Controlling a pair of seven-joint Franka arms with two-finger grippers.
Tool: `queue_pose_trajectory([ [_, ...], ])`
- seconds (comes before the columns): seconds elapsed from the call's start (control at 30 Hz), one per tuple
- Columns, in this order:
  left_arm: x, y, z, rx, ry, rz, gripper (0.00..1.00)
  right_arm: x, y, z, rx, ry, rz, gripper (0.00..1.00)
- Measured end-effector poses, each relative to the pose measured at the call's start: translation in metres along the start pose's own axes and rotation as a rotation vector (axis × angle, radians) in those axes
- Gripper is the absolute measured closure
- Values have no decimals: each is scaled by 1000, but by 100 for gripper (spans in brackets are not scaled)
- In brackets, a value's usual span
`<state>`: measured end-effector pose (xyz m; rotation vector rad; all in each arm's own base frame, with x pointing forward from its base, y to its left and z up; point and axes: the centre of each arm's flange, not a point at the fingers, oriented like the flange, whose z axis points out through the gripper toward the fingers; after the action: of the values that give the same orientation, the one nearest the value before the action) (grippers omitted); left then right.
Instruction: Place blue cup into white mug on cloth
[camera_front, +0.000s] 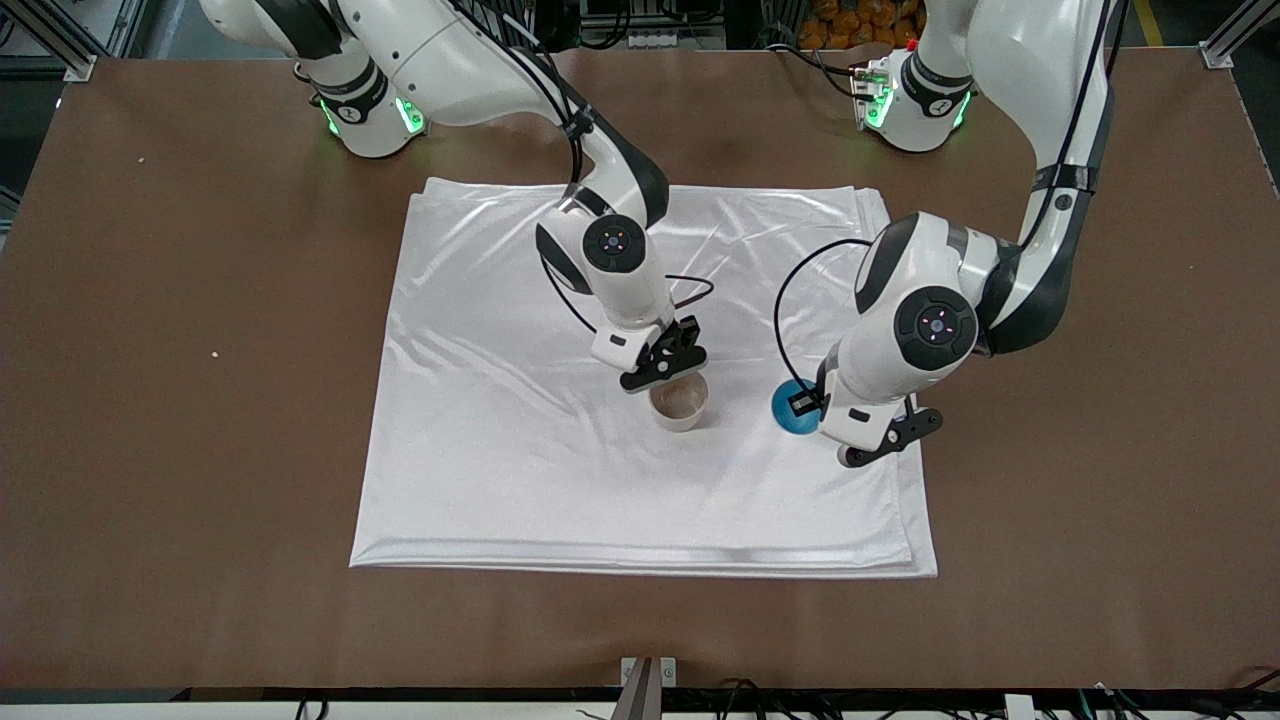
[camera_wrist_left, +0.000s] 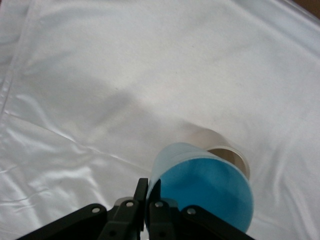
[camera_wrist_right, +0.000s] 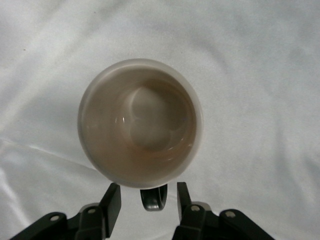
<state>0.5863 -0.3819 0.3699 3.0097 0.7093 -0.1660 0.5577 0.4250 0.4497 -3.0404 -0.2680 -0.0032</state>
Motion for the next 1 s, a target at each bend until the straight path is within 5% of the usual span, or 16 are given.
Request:
queue_pose_trajectory([
  [0.23,-39,33,23,-19,12,9,95,-5,74,-101,6,30,90,0],
  [0.57,-41,48,73,-42,21,14,95,-26,215,-206,-4,63,178,0],
  [1.0,-35,50,91,-48,25,8,95,-44,325,-227,-35,82,320,0],
])
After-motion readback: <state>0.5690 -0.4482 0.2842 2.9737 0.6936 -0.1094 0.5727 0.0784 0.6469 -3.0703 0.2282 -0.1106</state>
